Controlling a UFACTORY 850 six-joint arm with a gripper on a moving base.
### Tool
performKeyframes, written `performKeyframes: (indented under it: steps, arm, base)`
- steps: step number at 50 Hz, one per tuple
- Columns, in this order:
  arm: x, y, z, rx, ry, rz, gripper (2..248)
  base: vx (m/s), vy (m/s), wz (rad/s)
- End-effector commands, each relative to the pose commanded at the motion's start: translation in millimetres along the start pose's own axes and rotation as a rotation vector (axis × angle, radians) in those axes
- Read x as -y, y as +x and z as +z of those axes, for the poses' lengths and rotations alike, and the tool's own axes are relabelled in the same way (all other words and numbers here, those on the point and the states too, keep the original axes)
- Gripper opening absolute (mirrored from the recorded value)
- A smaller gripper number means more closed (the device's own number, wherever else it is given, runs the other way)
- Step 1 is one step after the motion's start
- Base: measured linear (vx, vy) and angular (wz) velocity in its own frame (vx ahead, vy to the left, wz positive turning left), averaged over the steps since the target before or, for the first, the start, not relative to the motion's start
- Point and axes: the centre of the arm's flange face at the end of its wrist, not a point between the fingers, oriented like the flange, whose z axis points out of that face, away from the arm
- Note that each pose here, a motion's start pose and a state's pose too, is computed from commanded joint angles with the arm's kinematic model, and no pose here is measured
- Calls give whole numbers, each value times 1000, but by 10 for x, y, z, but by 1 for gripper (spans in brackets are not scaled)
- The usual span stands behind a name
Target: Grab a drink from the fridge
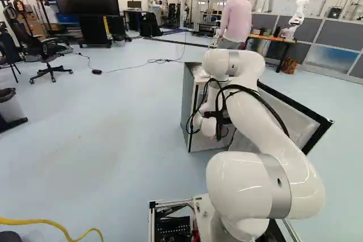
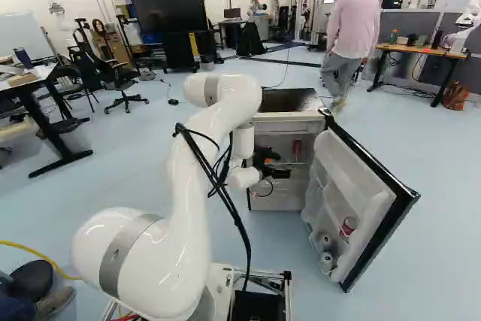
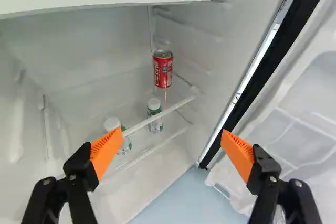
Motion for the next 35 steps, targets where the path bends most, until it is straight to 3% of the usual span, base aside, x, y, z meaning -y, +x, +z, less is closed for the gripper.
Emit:
performKeyframes:
  steps: [35]
  arm:
    - [132, 25, 292, -47, 6, 20, 247]
  base:
    - [0, 0, 0]
